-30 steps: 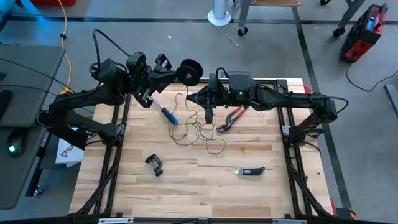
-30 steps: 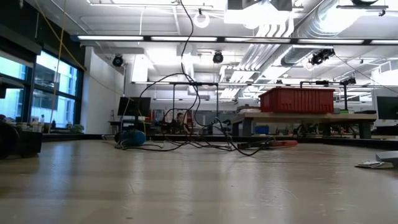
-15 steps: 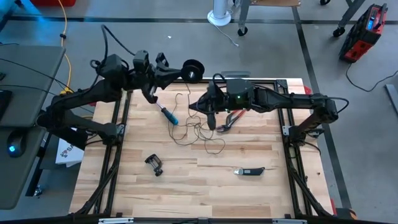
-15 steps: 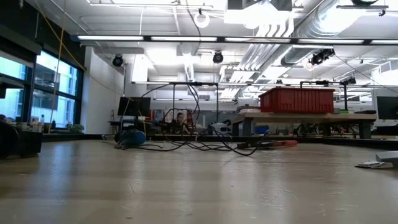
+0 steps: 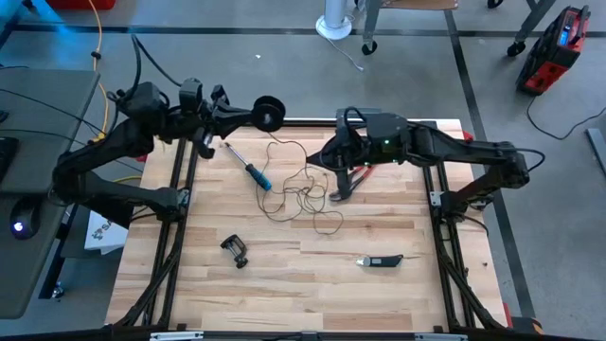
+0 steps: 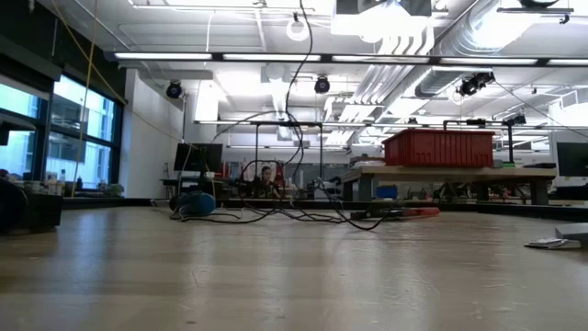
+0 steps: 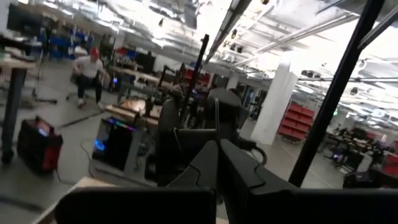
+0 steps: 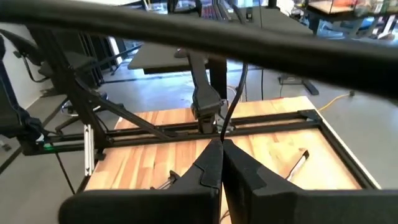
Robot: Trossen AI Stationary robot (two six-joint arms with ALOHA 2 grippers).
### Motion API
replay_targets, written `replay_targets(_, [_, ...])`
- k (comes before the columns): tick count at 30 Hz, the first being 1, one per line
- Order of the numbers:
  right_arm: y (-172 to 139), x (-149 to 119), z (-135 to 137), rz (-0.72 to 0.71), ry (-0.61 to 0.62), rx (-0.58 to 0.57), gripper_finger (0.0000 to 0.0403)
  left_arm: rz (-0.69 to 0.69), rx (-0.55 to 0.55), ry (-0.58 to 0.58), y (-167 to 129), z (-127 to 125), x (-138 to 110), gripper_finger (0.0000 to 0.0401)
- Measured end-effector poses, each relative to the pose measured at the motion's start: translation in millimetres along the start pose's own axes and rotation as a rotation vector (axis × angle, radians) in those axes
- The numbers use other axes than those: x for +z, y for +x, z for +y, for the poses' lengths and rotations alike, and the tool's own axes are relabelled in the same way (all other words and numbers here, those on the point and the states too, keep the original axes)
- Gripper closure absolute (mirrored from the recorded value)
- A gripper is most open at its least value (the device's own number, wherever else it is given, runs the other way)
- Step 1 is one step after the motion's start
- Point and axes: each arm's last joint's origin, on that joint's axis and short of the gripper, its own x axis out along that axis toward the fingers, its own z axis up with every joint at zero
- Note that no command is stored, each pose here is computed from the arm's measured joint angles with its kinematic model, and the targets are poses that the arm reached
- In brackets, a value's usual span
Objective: Coil cords
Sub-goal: Coil the black wire onto the black spool
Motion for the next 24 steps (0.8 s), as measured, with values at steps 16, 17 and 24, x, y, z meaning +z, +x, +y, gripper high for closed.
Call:
replay_targets(16, [-6,3,-1,-0.016,-0.034,-0.034,0.0403,0.197,-0.02,-0.205,-2,-4,-18,0.0401])
replay_targets(17, [-9,4,-2,-0.021,-0.035,-0.038,0.0403,0.197,-0.019,-0.215,-2,-4,-18,0.0401])
replay_targets(24, [-24,12,-12,-0.063,-0.042,-0.106,0.0403,0.284,-0.021,-0.33,-5,-3,-25,0.0401])
